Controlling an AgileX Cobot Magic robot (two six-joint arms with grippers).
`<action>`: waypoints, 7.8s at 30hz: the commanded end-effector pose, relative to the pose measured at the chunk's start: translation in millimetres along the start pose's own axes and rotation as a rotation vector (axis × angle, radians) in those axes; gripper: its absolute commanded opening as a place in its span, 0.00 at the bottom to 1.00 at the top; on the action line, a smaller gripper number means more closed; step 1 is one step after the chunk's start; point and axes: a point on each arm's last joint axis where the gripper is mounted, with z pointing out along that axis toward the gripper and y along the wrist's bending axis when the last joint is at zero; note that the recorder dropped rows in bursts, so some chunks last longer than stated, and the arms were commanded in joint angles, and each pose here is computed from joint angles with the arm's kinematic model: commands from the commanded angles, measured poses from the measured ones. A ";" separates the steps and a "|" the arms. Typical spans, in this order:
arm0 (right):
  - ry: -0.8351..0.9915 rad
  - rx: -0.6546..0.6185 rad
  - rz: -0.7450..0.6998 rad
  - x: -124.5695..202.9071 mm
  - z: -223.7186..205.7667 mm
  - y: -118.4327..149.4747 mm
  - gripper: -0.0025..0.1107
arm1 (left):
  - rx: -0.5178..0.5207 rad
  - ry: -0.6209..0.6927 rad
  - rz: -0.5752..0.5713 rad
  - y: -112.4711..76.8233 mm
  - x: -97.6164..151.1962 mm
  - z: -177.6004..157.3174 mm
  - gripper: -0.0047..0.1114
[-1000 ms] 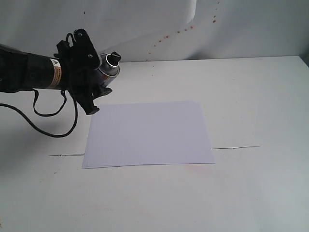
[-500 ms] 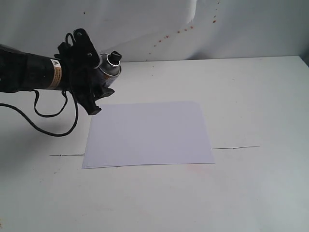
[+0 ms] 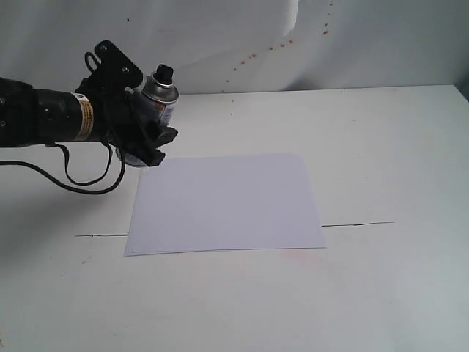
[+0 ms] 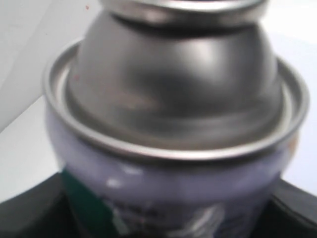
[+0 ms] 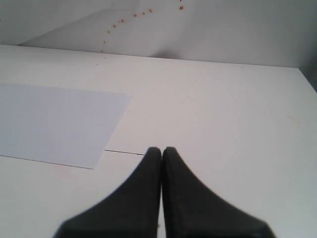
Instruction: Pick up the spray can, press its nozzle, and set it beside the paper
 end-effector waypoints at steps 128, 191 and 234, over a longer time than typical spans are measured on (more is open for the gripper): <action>-0.489 -0.021 0.189 -41.5 -10.7 -2.2 0.02 | 0.334 0.720 0.472 -81.3 -47.3 40.3 0.04; 0.990 -0.678 0.570 -103.4 350.3 18.2 0.02 | 0.338 0.738 0.467 -81.3 -46.2 39.2 0.04; 0.993 -0.981 0.659 -77.4 361.7 85.8 0.02 | 0.288 0.682 0.502 -77.7 -50.3 43.7 0.04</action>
